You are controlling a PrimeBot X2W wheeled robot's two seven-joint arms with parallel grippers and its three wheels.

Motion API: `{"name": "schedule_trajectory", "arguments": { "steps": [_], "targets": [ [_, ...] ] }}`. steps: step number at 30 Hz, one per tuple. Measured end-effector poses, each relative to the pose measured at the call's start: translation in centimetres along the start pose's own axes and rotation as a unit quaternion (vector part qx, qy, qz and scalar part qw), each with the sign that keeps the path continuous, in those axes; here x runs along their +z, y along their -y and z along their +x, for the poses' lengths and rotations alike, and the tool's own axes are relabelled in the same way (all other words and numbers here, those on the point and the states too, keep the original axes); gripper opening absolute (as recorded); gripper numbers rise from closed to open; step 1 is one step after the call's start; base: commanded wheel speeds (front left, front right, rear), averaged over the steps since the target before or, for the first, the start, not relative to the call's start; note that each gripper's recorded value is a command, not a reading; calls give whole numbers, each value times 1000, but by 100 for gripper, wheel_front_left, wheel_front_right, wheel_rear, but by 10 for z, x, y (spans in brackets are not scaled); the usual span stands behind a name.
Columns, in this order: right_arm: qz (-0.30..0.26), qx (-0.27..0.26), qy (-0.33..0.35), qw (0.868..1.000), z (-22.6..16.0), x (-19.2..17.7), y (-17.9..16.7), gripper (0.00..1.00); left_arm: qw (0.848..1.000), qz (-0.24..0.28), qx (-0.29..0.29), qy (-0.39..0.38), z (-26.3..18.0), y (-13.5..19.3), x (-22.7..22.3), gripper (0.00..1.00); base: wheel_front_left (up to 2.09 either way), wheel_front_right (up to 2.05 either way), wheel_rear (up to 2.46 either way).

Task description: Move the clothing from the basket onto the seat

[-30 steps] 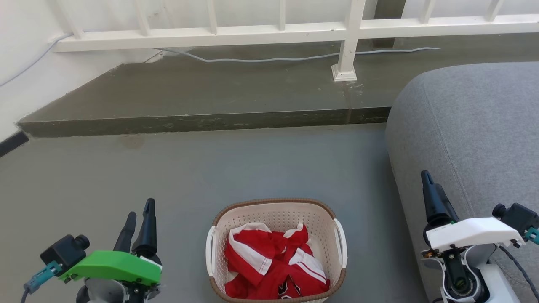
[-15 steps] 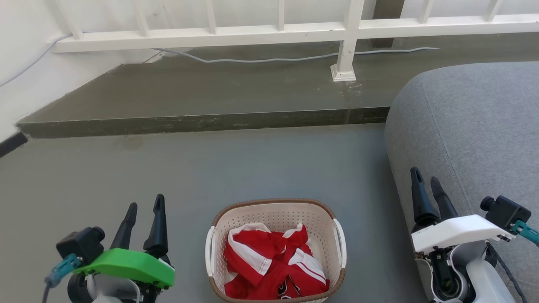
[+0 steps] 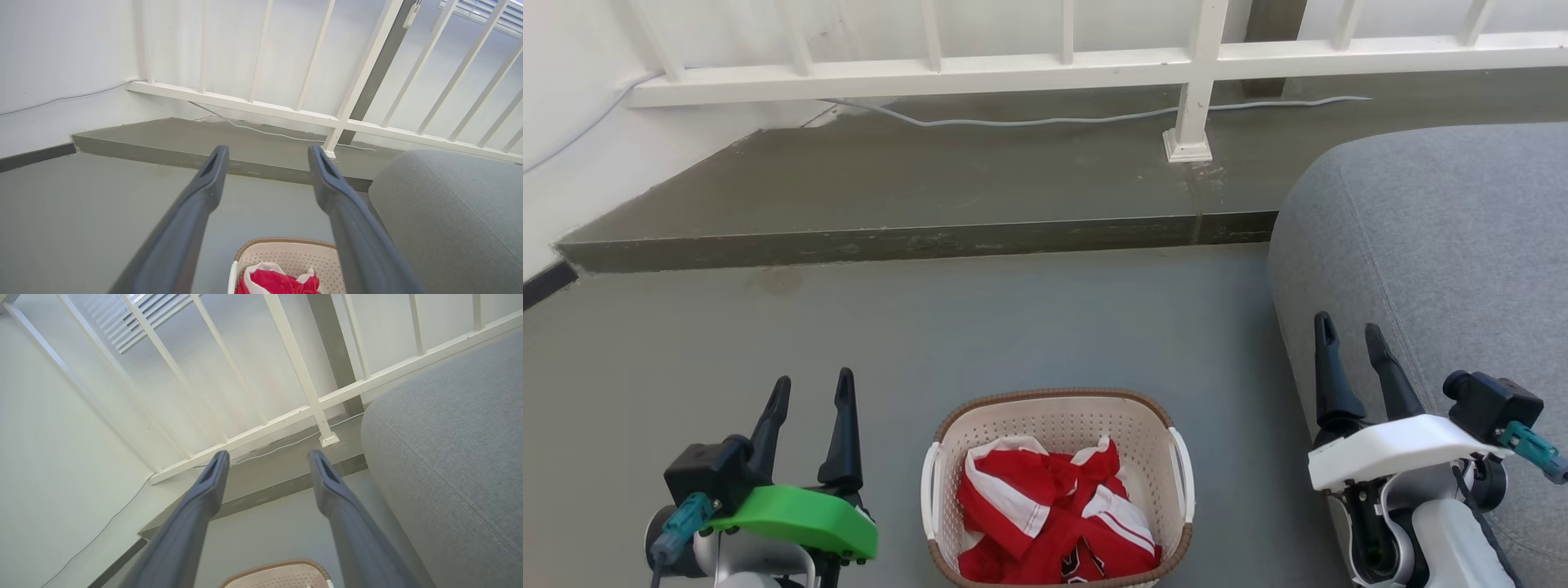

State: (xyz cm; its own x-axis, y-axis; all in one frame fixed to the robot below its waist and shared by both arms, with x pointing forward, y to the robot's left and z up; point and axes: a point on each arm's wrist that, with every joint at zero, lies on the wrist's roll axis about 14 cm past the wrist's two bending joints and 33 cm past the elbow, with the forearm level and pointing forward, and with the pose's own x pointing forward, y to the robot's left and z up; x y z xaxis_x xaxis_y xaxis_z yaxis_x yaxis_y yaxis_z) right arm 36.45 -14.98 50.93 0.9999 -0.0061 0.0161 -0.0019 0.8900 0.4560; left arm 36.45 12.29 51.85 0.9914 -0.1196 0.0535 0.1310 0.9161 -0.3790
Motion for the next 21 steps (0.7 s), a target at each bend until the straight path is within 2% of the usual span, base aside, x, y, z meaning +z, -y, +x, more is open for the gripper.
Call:
{"name": "schedule_trajectory", "arguments": {
  "steps": [9, 21],
  "targets": [
    [-61, 14, 29, 998, 0, 12, -9, 100, 998, 62, -13, 30, 0, 9, 12, 100, 0, 0, 0],
    [-140, 35, 66, 987, -3, 22, -24, 100, 989, 132, -31, 56, -5, 21, 17, 100, 0, 0, 0]
  ]
}}
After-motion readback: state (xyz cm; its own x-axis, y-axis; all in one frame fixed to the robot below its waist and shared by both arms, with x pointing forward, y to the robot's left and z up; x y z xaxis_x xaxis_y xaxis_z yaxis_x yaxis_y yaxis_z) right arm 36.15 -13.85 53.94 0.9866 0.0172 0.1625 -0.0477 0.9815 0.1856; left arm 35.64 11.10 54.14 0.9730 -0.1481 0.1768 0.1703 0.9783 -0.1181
